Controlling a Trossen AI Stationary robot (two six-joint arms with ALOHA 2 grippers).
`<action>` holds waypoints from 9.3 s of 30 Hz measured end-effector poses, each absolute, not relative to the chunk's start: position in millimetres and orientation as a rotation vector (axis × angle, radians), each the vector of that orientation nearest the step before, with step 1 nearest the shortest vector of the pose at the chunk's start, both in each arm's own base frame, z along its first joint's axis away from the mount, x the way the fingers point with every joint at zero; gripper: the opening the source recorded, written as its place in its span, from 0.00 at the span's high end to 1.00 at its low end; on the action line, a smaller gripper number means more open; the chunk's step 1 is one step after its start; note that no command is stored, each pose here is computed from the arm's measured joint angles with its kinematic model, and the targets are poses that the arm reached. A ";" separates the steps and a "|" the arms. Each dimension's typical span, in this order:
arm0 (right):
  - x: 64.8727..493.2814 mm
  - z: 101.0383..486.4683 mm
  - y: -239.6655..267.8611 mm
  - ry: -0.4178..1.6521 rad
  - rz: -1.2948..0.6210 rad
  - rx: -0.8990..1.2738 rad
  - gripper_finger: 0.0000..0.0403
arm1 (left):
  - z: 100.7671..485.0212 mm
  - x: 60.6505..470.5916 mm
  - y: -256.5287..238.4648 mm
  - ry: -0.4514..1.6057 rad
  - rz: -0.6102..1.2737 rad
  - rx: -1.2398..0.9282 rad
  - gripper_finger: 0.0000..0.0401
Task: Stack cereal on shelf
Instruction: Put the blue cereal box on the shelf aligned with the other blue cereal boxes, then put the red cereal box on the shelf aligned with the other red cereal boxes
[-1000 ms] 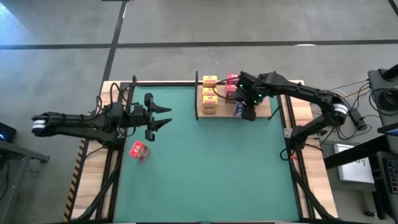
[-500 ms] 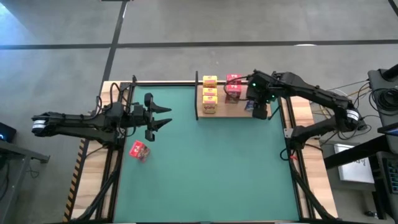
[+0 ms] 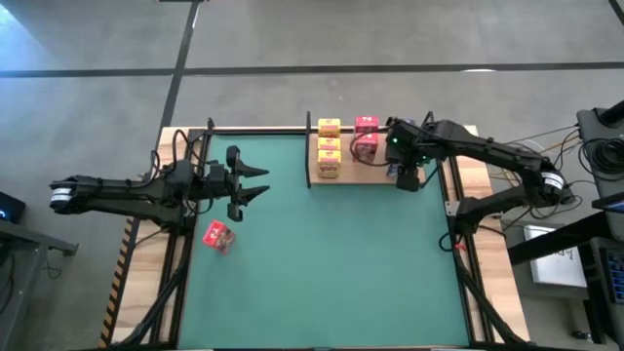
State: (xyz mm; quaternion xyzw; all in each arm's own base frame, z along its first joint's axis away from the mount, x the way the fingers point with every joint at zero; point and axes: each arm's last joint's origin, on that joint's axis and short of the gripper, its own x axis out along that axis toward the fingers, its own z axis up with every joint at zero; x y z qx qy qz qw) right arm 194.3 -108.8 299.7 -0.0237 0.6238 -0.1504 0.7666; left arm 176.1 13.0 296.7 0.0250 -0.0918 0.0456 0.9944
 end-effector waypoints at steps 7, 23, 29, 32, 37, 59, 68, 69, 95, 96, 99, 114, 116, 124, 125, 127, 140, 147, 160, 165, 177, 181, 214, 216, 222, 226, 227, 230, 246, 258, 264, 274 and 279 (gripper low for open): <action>194.5 288.0 -109.3 1.370 -0.326 -0.066 0.59 | 296.7 176.1 13.0 -0.184 0.091 0.050 0.58; 192.8 275.4 -110.1 1.405 -0.363 -0.092 0.59 | 296.7 176.1 13.0 -0.184 0.092 0.050 0.58; 194.3 281.4 -110.9 1.384 -0.374 -0.091 0.59 | 296.8 176.1 13.0 -0.184 0.092 0.051 0.58; 194.5 283.7 -110.0 1.379 -0.332 -0.094 0.59 | 296.7 176.1 13.0 -0.184 0.091 0.050 0.58; 195.1 283.9 -109.2 1.366 -0.306 -0.071 0.60 | 296.7 176.1 13.0 -0.184 0.091 0.050 0.58; 189.2 283.1 -114.7 1.409 -0.393 -0.059 0.37 | 296.8 176.1 13.0 -0.184 0.091 0.047 0.58; 188.1 285.2 -114.2 1.420 -0.385 -0.065 0.38 | 296.7 176.1 13.0 -0.184 0.091 0.047 0.58; 188.3 287.3 -114.3 1.415 -0.387 -0.066 0.38 | 296.8 176.1 13.0 -0.184 0.091 0.047 0.58; 183.3 328.1 -92.6 1.341 -0.388 0.226 0.73 | 296.0 176.3 13.0 -0.176 0.091 0.047 0.58; 182.6 324.9 -91.9 1.358 -0.386 0.232 0.77 | 296.0 176.3 13.0 -0.175 0.091 0.047 0.58; 180.6 314.3 -91.1 1.404 -0.386 0.247 0.90 | 295.9 176.3 13.0 -0.175 0.091 0.047 0.58; 174.9 291.4 -95.2 1.530 -0.516 0.079 0.97 | 296.0 176.3 13.0 -0.176 0.091 0.048 0.58; 174.8 291.5 -95.7 1.531 -0.528 0.068 0.97 | 296.1 176.2 13.0 -0.176 0.091 0.048 0.58; 175.8 291.6 -96.5 1.521 -0.537 0.055 0.97 | 296.1 176.2 13.0 -0.176 0.091 0.047 0.58; 175.8 291.6 -96.5 1.521 -0.537 0.055 0.97 | 296.1 176.2 13.0 -0.177 0.091 0.048 0.58; 175.8 291.7 -96.5 1.522 -0.536 0.053 0.97 | 296.1 176.2 13.0 -0.177 0.091 0.047 0.58; 174.2 291.9 -97.0 1.543 -0.564 0.021 0.97 | 296.1 176.2 13.0 -0.176 0.091 0.047 0.58; 174.5 301.5 -92.0 1.460 -0.497 0.190 0.97 | 296.1 176.2 13.0 -0.176 0.091 0.047 0.58; 176.0 308.8 -48.1 0.909 -0.353 0.114 0.98 | 289.7 177.6 16.5 -0.080 0.199 -0.151 0.58; 181.8 296.9 -30.9 0.671 -0.257 0.017 0.98 | 290.7 185.5 19.7 0.134 0.316 -0.229 0.58; 190.4 261.9 -11.8 0.316 -0.168 -0.195 0.98 | 281.7 215.5 14.0 0.701 0.436 -0.397 0.58; 188.4 257.7 -11.0 0.240 -0.162 -0.267 0.98 | 282.1 220.9 12.7 0.854 0.497 -0.440 0.58; 140.9 259.2 -8.4 0.063 -0.150 -0.324 0.98 | 302.9 187.4 -71.2 1.320 0.892 -0.692 0.37; 140.9 259.2 -8.5 0.062 -0.150 -0.323 0.98 | 301.2 176.9 -75.9 1.278 0.901 -0.690 0.37; 140.9 259.2 -8.5 0.062 -0.150 -0.323 0.98 | 295.5 153.9 -75.8 1.197 0.930 -0.717 0.37; 140.9 259.2 -8.5 0.062 -0.150 -0.323 0.98 | 285.0 146.3 -71.6 1.176 0.921 -0.748 0.37; 140.9 259.2 -8.5 0.062 -0.150 -0.323 0.98 | 281.7 145.3 -71.1 1.170 0.914 -0.757 0.37; 140.9 259.2 -8.5 0.063 -0.150 -0.325 0.98 | 271.0 143.4 -70.2 1.159 0.901 -0.784 0.37; 140.9 259.2 -8.5 0.059 -0.151 -0.281 0.98 | 254.1 139.9 -69.3 1.199 0.929 -0.792 0.37; 141.4 251.0 -8.3 0.075 -0.145 -0.179 0.98 | 262.5 133.6 -66.0 1.233 0.925 -0.745 0.37; 141.5 249.4 -7.2 0.074 -0.107 -0.151 0.98 | 259.3 135.1 -66.8 1.222 0.893 -0.760 0.37; 141.7 245.6 -7.2 0.085 -0.108 -0.123 0.98 | 260.5 135.3 -67.7 1.229 0.857 -0.792 0.37; 141.7 245.6 -7.2 0.084 -0.108 -0.121 0.98 | 262.9 132.5 -66.3 1.224 0.842 -0.800 0.37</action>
